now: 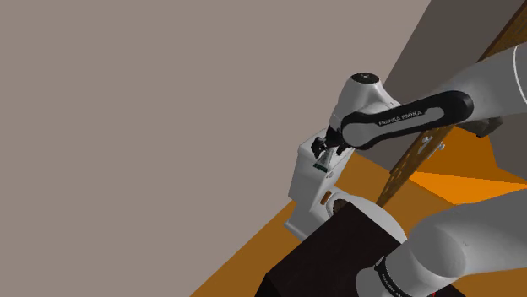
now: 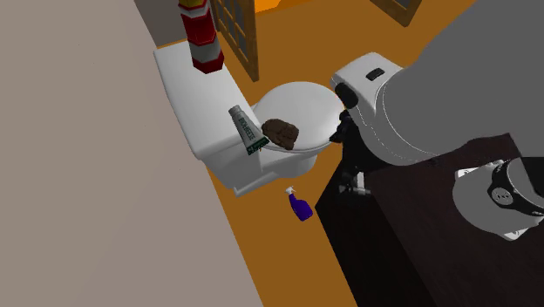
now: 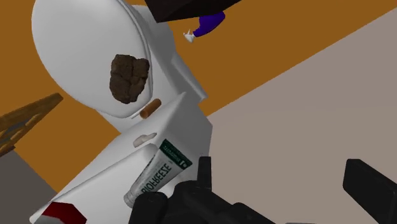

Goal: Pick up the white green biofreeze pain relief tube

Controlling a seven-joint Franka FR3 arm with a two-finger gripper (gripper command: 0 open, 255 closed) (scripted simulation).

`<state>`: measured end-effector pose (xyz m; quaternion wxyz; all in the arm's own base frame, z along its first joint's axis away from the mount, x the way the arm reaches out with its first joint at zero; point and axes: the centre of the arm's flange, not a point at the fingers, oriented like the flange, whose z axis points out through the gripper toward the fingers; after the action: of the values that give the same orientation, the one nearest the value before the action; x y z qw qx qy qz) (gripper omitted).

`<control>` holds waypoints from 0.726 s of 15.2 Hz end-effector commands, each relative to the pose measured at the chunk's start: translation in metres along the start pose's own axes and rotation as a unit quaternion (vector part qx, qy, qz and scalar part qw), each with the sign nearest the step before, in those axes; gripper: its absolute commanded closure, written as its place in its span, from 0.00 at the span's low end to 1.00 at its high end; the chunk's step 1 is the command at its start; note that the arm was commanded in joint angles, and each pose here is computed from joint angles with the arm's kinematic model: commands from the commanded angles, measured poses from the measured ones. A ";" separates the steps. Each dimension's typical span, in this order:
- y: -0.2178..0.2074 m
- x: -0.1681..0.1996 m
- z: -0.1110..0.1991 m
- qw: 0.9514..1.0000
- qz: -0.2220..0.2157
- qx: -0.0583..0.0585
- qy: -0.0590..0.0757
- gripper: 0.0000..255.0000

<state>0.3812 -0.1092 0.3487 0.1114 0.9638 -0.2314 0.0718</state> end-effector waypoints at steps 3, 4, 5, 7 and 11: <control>0.013 0.021 0.042 0.998 0.048 -0.006 0.026 0.00; 0.017 0.026 0.053 0.998 0.060 -0.008 0.032 0.00; 0.021 0.032 0.063 0.997 0.072 -0.010 0.038 0.00; 0.029 0.043 0.083 0.994 0.096 -0.014 0.050 0.00; 0.047 0.065 0.122 0.987 0.143 -0.022 0.075 0.00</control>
<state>0.4247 -0.1961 0.2602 0.1358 0.9158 -0.3486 0.1462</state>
